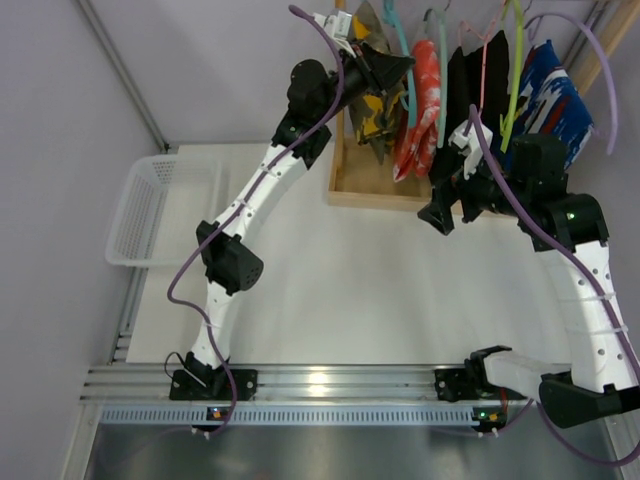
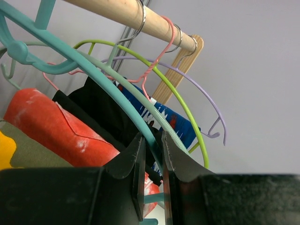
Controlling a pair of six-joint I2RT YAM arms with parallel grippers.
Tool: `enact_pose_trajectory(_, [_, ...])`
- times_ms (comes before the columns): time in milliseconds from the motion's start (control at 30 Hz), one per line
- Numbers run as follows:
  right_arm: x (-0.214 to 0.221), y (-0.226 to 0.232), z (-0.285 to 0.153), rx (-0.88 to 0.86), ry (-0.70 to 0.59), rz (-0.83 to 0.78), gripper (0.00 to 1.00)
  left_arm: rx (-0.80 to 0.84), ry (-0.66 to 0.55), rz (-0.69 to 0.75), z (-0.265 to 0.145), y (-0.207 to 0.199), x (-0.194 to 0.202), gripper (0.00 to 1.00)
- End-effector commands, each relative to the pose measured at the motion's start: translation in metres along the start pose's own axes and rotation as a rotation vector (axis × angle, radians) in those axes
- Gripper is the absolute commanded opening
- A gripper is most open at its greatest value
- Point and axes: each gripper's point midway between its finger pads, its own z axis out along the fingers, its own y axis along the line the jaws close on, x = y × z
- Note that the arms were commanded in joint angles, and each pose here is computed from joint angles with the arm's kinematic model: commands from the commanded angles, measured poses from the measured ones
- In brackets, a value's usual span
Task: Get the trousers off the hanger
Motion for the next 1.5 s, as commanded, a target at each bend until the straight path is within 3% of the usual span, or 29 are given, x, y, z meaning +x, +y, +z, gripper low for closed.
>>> enact_pose_trajectory(0, [-0.020,-0.001,-0.005,0.006,-0.072,-0.030,0.99,0.292,-0.412,0.300,-0.040,-0.143,-0.154,0.00])
enact_pose_trajectory(233, [-0.026,0.000,-0.008,0.005,-0.087,-0.034,0.99,0.338,-0.349,0.237,-0.052,-0.162,-0.150,0.00])
enact_pose_trajectory(467, [-0.031,0.001,-0.013,0.000,-0.088,-0.033,0.99,0.381,-0.162,0.046,-0.070,-0.175,-0.115,0.00])
enact_pose_trajectory(600, [-0.033,0.005,-0.016,-0.014,-0.103,-0.017,0.99,0.399,-0.111,0.010,-0.091,-0.192,-0.112,0.00])
enact_pose_trajectory(767, [-0.050,0.011,-0.024,-0.060,-0.167,0.056,0.99,0.361,-0.034,-0.073,-0.104,-0.184,-0.087,0.00])
enact_pose_trajectory(967, [-0.068,0.017,-0.036,-0.089,-0.245,0.112,1.00,0.330,0.031,-0.013,-0.134,-0.179,-0.056,0.00])
enact_pose_trajectory(1167, [-0.101,0.029,-0.048,-0.150,-0.369,0.169,0.99,0.314,0.059,0.162,-0.172,-0.186,-0.024,0.00])
enact_pose_trajectory(1333, [-0.128,0.043,-0.050,-0.279,-0.472,0.339,1.00,0.313,0.074,0.329,-0.193,-0.198,0.010,0.00])
enact_pose_trajectory(1467, [-0.128,0.050,-0.037,-0.363,-0.451,0.474,0.99,0.264,0.051,0.381,-0.201,-0.202,0.021,0.00])
